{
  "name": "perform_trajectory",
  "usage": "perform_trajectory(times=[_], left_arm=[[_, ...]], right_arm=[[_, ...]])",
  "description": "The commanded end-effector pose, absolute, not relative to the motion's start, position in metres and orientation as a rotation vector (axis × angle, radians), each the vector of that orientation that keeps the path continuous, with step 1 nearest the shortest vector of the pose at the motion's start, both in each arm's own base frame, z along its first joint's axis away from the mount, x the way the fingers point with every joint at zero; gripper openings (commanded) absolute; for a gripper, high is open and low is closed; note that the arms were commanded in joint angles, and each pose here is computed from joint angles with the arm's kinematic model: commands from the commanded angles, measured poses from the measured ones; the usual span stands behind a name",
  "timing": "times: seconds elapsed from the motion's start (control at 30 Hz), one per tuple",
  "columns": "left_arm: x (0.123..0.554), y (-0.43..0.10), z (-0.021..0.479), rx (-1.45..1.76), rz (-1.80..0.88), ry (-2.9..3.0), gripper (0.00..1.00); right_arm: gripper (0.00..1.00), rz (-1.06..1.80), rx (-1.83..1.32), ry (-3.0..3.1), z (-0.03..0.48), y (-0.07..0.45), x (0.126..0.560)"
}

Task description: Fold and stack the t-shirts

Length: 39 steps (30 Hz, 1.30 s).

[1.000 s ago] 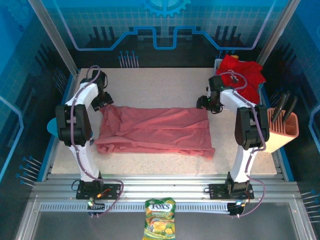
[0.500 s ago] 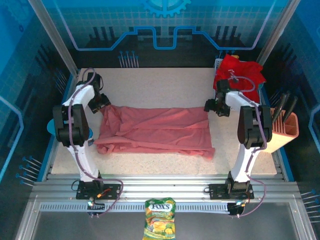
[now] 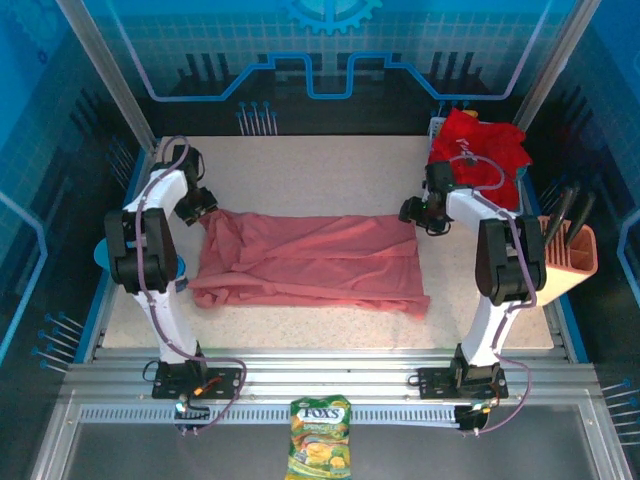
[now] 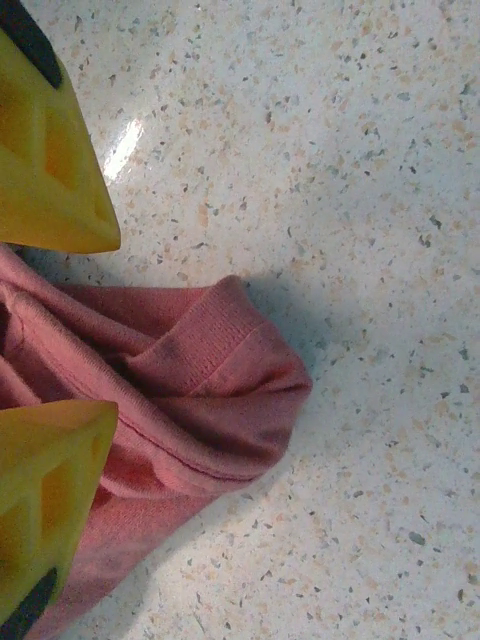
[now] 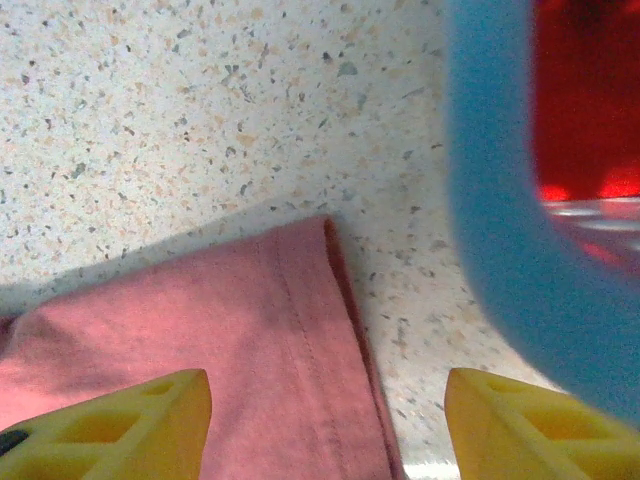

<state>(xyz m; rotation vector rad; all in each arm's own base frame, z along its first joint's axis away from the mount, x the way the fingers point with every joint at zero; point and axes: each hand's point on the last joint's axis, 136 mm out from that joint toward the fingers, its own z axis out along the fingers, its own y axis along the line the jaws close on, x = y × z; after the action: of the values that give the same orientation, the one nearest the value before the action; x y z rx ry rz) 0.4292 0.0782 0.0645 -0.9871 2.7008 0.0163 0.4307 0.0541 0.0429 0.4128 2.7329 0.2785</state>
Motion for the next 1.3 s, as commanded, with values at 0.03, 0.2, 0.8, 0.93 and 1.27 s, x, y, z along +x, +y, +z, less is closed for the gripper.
perform_trajectory(times=[0.03,0.2,0.8,0.93,1.27], left_arm=[[0.424,0.09,0.059,-1.058,0.027,2.681,0.39],[0.422,0.093,0.053,-1.095,0.028,2.684,0.33],[0.428,0.079,0.015,-1.237,-0.128,2.649,0.38],[0.433,0.083,0.008,-1.258,-0.114,2.616,0.35],[0.443,0.098,0.014,-1.199,-0.047,2.618,0.0]], right_arm=[[0.64,0.316,0.438,2.736,0.028,0.063,0.439],[0.64,0.372,0.433,2.743,0.022,0.07,0.445],[0.41,0.363,0.431,2.77,0.011,0.068,0.444],[0.35,0.352,0.441,2.773,0.01,0.065,0.443],[0.0,0.286,0.438,2.748,0.025,0.052,0.444]])
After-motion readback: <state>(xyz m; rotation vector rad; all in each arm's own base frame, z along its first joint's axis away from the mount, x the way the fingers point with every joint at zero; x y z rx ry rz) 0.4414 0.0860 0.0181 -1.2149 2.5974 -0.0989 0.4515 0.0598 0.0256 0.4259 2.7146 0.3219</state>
